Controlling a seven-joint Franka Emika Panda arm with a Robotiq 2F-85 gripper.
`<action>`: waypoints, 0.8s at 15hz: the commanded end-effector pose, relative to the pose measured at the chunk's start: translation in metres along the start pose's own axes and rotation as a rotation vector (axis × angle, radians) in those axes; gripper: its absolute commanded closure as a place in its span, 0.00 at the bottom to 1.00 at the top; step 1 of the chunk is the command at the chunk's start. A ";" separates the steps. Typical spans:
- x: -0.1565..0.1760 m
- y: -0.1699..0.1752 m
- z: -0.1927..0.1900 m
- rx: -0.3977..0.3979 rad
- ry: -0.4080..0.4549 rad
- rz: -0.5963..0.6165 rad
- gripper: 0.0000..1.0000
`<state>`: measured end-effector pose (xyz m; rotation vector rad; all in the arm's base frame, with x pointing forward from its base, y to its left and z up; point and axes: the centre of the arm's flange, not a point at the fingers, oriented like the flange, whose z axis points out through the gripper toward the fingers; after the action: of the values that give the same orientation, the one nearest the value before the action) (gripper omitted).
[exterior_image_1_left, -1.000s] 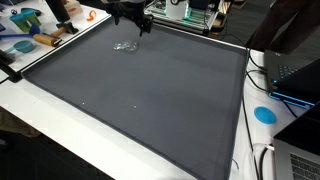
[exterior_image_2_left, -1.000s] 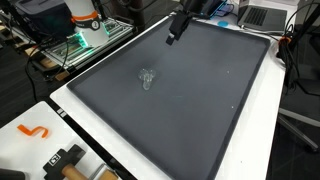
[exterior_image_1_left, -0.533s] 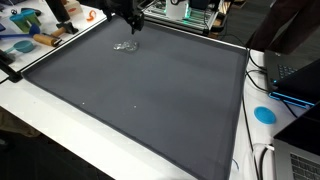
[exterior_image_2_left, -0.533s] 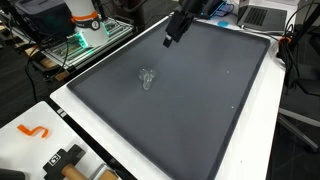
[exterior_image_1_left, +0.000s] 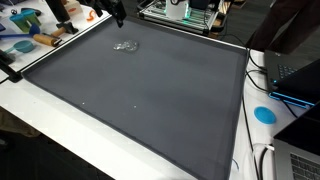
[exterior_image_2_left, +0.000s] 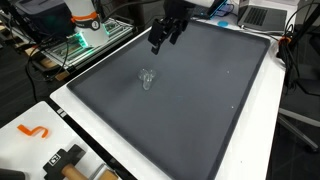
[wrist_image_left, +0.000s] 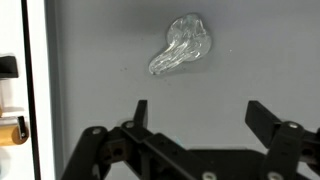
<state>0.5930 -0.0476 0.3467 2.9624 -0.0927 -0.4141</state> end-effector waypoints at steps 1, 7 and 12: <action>-0.025 0.050 0.009 0.157 0.073 0.021 0.00; -0.058 0.121 0.041 0.341 0.219 0.085 0.00; -0.088 0.152 0.076 0.510 0.262 0.143 0.00</action>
<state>0.5156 -0.1898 0.3318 3.3663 -0.3854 -0.0485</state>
